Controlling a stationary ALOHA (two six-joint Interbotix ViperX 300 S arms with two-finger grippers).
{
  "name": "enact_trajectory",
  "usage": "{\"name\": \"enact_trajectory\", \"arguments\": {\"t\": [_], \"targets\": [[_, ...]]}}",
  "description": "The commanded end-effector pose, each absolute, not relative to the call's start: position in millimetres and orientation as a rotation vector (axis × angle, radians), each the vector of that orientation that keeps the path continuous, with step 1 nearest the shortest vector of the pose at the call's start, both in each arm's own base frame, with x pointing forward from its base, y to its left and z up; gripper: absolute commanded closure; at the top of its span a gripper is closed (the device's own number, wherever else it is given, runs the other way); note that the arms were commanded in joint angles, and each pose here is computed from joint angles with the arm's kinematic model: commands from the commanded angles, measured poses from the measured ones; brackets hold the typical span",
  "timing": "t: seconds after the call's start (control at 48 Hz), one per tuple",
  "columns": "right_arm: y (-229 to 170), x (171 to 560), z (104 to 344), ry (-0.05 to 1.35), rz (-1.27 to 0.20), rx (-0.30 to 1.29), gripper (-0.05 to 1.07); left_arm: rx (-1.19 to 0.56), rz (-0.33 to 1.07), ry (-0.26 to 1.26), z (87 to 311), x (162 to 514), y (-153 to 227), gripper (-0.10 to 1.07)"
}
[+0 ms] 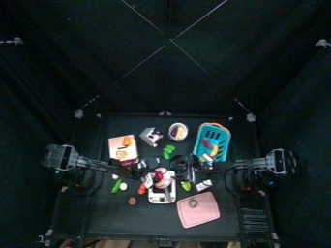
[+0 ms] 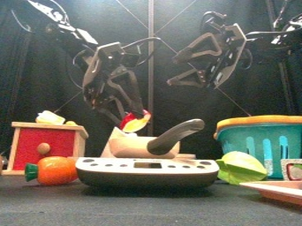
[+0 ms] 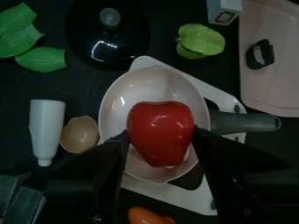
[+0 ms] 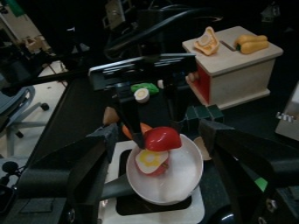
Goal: Assemble apple
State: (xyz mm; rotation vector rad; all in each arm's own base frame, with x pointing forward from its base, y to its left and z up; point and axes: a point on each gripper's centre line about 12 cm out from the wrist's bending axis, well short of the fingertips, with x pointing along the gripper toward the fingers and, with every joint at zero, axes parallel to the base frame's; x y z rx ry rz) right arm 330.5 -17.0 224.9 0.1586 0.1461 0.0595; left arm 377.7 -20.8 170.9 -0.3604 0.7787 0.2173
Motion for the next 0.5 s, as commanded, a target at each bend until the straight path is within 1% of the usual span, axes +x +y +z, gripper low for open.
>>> {"name": "enact_trajectory", "arguments": {"t": [0.0,0.208,0.354,0.479], "targets": [[-16.6,334.6,236.9,0.11,0.064,0.155,0.0,-0.345,0.234,0.778,185.6,387.6,-28.9,0.26],[-16.0,334.8,236.2,0.113,0.066,0.156,0.0,-0.332,0.281,0.837,187.9,393.0,-42.9,0.26],[-16.1,334.6,236.7,0.111,0.065,0.156,0.0,-0.335,0.33,0.892,178.8,394.8,-43.1,0.26],[-17.0,334.3,234.3,0.126,0.059,0.157,0.0,-0.342,0.34,0.906,174.2,397.9,-44.2,0.26]]}}
